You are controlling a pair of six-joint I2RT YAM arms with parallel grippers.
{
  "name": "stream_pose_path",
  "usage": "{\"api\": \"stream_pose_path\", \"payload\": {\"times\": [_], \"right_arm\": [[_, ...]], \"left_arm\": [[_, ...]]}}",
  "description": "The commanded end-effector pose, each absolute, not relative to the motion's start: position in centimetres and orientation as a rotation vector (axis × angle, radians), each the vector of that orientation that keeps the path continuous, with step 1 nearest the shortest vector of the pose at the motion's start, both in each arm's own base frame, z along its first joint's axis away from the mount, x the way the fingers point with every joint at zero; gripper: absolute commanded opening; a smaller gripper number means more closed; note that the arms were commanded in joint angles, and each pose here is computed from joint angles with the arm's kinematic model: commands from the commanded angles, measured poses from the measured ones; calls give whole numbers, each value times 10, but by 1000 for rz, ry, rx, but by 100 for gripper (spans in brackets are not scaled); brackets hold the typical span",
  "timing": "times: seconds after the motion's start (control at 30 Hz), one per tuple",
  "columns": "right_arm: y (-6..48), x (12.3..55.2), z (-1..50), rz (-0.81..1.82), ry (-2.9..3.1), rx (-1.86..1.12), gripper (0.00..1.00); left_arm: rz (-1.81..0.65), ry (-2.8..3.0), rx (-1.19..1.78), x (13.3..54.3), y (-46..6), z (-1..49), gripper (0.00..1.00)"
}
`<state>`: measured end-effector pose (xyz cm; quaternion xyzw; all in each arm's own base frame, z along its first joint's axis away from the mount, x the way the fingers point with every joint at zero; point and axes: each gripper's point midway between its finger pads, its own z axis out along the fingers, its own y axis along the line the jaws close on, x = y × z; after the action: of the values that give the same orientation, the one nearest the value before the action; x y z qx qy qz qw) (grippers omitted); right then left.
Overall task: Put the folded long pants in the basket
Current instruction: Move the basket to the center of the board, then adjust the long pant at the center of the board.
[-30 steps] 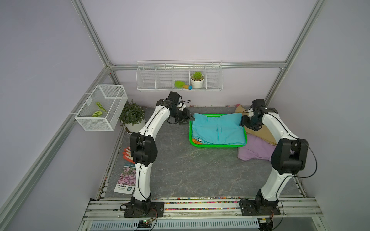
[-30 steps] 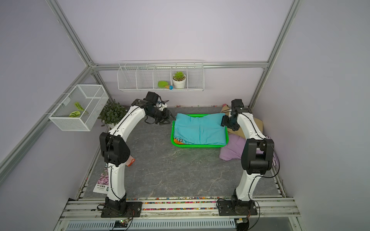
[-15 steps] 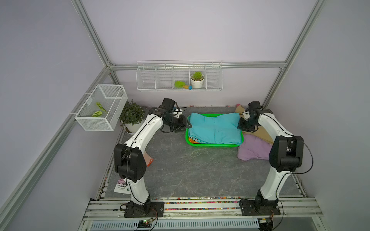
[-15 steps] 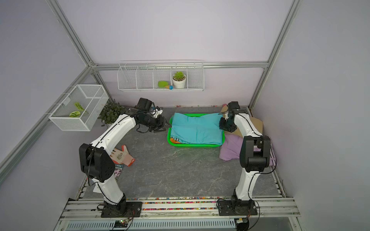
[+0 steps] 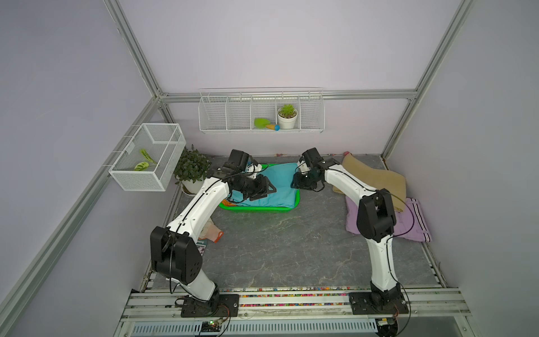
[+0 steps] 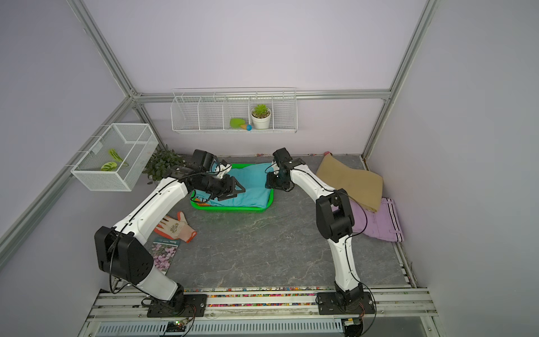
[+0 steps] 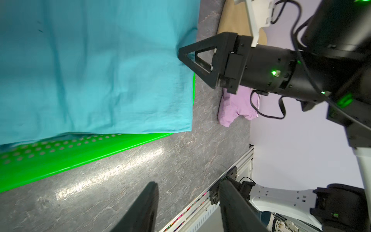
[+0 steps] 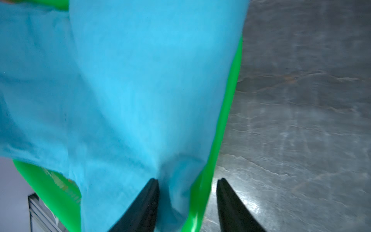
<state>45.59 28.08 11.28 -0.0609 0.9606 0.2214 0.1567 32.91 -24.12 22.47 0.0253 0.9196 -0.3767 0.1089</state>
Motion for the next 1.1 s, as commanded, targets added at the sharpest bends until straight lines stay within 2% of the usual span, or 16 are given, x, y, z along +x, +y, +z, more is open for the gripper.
{"api": "stream_pose_path", "payload": {"times": [0.0, 0.1, 0.23, 0.4, 0.57, 0.63, 0.77, 1.07], "right_arm": [[248, 460, 137, 554, 2706, -110, 58], [207, 452, 151, 509, 2674, -50, 60], [126, 436, 155, 459, 2641, 148, 63], [25, 401, 119, 263, 2731, 419, 64], [-20, 370, 85, 97, 2797, 558, 65], [-24, 362, 72, 61, 2816, 576, 65], [-6, 352, 43, 179, 2894, 589, 65], [97, 329, 22, 458, 3008, 391, 62]], "left_arm": [[-1084, 2667, 106, 328, -236, 230, 54], [-1090, 2654, 111, 327, -236, 234, 54], [-1127, 2628, 114, 322, -237, 241, 54], [-1173, 2604, 134, 309, -237, 244, 54], [-1185, 2612, 128, 294, -233, 235, 54], [-1180, 2622, 128, 291, -231, 225, 55], [-1182, 2660, 115, 286, -230, 208, 55], [-1191, 2649, 124, 283, -231, 210, 55]]}}
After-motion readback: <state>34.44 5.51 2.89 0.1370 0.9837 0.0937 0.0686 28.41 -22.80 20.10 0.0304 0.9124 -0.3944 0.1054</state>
